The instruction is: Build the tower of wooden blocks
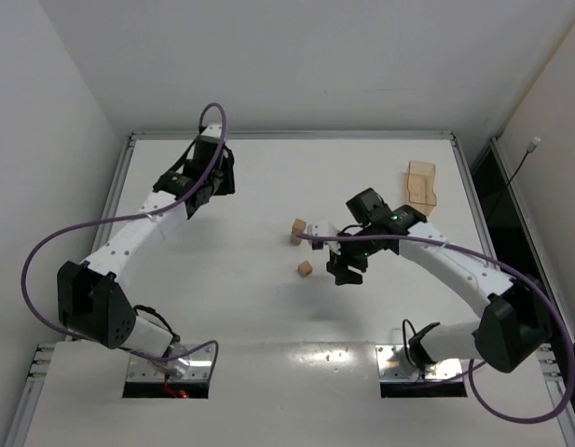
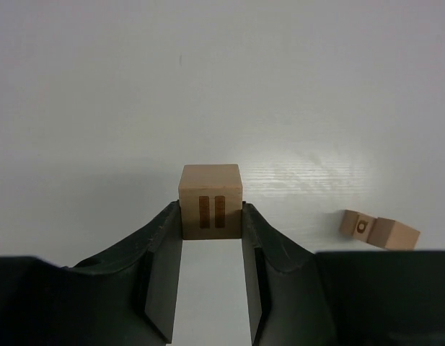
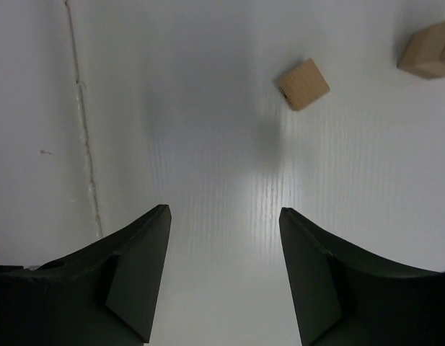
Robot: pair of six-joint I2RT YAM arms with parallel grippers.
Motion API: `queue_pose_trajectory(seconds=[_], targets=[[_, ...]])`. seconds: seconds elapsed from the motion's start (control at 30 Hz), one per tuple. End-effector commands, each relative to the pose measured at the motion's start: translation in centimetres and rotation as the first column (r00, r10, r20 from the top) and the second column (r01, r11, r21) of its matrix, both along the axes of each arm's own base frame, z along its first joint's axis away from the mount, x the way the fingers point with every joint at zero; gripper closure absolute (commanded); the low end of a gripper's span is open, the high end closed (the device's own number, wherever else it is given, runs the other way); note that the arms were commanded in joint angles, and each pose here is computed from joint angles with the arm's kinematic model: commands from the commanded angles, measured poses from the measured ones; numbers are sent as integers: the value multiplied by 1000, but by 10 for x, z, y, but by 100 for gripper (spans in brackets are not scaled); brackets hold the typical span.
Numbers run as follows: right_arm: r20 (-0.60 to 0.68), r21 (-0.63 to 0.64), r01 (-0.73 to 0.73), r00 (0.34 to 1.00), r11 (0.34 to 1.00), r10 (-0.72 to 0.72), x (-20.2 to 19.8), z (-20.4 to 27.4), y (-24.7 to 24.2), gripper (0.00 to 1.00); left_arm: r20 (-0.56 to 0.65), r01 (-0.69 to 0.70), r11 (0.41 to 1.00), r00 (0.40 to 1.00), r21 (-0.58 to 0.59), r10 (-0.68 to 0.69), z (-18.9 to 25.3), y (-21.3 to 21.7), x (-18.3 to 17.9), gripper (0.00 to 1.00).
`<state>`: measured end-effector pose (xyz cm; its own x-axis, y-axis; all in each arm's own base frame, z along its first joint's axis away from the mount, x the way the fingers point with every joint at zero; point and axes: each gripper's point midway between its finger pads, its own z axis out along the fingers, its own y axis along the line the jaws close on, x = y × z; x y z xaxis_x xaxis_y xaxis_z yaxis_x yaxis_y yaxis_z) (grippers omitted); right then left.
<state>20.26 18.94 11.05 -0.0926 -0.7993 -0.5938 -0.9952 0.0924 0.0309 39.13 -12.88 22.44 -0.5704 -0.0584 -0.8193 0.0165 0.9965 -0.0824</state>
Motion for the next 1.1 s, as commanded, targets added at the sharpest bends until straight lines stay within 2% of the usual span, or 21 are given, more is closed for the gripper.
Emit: queue_pose_trajectory(seconds=[0.0,0.13,0.27,0.43,0.7,0.83,1.07], targets=[[105,97,-171,981,981,161,8,9,33,41,23,-18,1000,1000,-18,19,16,13,11,100],[120,105,-230,969,968,217,11,-2,52,42,-2,-34,999,999,-29,34,7,18,18,100],[108,93,-283,956,955,273,15,-13,72,49,-14,-35,999,999,-31,34,3,19,23,100],[151,61,-348,930,935,336,30,-19,86,49,-27,-35,999,999,-26,34,-2,18,26,100],[164,35,-410,902,912,399,49,-29,100,50,-41,-52,998,998,-34,51,-8,21,34,100],[106,33,-430,899,902,424,55,-33,99,50,-64,-56,998,997,-40,53,-14,26,37,100],[86,6,-504,861,864,502,52,-43,95,50,-79,-72,995,995,-63,67,-18,28,45,100]])
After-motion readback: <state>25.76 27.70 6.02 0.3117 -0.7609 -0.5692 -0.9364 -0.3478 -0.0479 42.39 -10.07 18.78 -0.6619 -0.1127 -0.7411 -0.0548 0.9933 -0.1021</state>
